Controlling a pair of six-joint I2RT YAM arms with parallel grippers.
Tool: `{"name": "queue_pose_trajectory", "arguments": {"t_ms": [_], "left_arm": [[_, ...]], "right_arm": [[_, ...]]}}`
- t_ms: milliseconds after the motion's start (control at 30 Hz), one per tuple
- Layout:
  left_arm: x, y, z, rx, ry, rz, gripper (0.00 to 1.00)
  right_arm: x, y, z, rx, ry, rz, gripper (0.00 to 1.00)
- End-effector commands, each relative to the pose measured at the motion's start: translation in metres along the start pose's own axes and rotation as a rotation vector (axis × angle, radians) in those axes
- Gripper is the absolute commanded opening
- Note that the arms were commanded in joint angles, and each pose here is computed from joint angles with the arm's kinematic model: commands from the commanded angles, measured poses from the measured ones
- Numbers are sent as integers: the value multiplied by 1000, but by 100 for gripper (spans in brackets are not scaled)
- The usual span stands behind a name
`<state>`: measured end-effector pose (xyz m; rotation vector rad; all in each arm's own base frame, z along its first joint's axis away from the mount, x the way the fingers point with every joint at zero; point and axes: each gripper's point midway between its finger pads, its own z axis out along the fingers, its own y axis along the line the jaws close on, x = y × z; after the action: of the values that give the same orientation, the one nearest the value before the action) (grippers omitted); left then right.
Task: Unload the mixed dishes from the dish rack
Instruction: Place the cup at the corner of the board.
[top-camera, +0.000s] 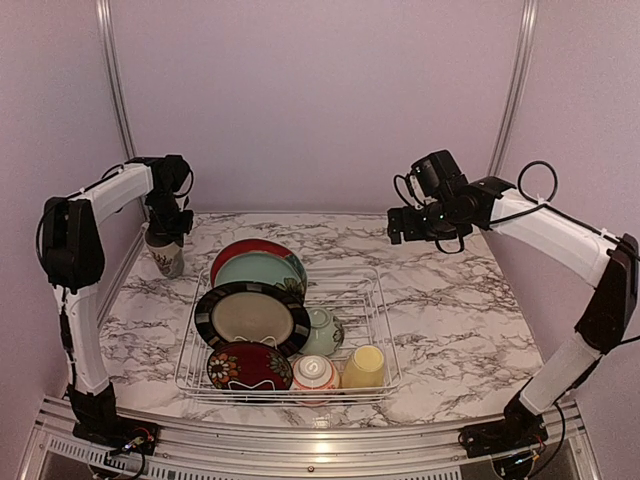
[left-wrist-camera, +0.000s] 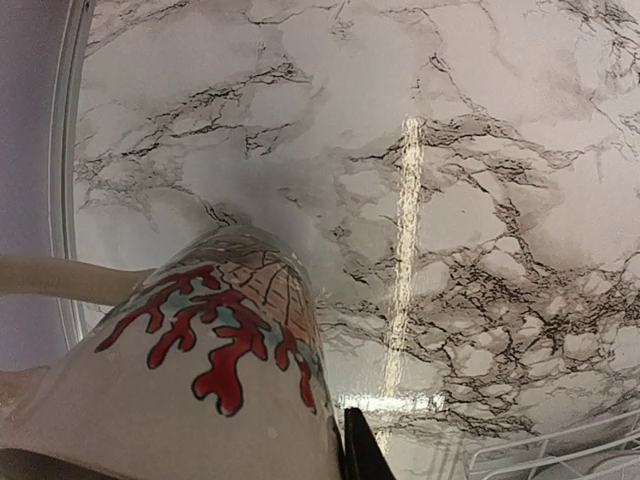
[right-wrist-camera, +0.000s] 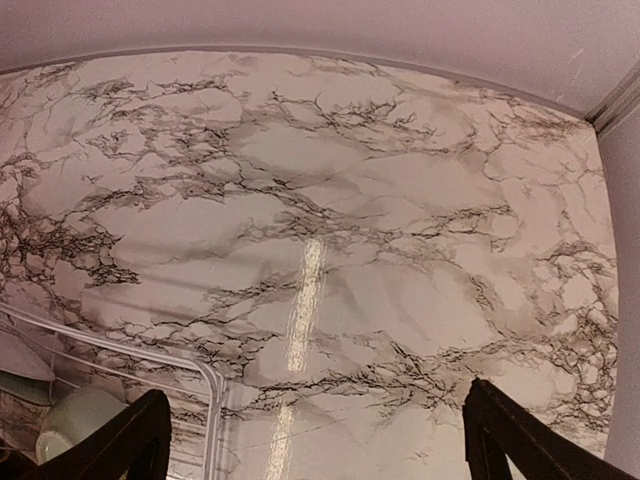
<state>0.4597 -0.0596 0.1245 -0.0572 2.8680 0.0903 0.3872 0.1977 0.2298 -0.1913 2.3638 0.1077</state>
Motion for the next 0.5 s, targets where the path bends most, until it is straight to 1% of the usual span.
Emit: {"name": "queue_pose_trajectory", "arguments": {"t_ms": [0,133,300,367,467], "left_arm": [[-14,10,-5,-48,-30,6,0],[-16,10,6,-57,-4,11,0],[-16,9,10,-57,1,6,1],[-17,10,11,-68,1,6,4],[-18,12,10,-76,-2,6,16]], "right_arm": [[-8,3,-14,-20,-47,-18,98],[-13,6,-18,-49,-68,-15,98],[-8,17,-20,-116,-64,-17,98],[-5,20,-20,-131,-60,-22,99],[-2,19,-20,-130,-56,-30,99]]}}
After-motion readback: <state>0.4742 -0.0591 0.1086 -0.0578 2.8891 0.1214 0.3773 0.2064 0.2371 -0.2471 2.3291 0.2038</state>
